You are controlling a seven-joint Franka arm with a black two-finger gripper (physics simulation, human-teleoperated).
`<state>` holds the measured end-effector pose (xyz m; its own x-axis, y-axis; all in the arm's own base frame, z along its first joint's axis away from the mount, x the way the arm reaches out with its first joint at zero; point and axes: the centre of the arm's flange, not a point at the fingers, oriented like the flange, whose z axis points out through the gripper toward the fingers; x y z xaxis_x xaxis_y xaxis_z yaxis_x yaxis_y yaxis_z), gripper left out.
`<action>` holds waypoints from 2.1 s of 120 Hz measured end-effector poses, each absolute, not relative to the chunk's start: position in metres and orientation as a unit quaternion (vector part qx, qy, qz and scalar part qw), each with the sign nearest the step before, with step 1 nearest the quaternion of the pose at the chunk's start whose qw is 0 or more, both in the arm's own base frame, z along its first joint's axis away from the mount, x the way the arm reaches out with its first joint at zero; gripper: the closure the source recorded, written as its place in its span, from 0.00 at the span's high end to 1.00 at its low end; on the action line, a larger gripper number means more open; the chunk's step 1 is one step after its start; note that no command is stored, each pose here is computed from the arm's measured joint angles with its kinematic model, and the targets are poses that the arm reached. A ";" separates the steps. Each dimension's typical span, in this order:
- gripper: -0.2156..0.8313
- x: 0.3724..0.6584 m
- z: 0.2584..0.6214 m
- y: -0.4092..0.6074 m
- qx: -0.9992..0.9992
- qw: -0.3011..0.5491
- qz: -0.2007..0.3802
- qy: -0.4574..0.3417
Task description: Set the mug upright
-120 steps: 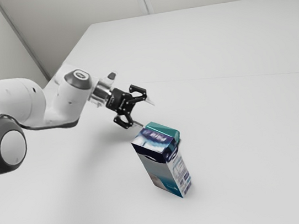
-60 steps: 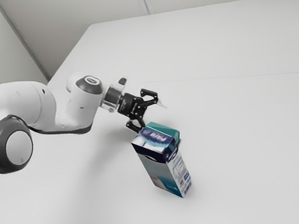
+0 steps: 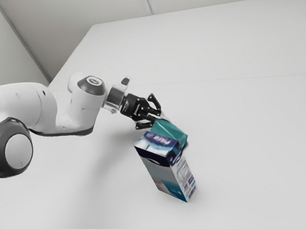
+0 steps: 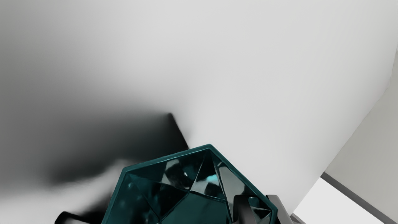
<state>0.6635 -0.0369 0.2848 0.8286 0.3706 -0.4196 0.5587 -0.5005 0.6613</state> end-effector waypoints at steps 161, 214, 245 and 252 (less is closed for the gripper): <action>0.04 0.577 0.415 -0.025 0.998 0.030 -0.009 0.045; 0.04 0.564 0.378 -0.025 0.999 -0.028 -0.021 0.024; 0.04 0.566 0.368 -0.025 0.999 -0.031 -0.019 0.030; 0.14 0.565 0.368 -0.028 0.999 -0.030 -0.019 0.029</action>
<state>0.5653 -0.0278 0.3682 0.9976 0.0598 -0.0354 0.0576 -0.9965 -0.0607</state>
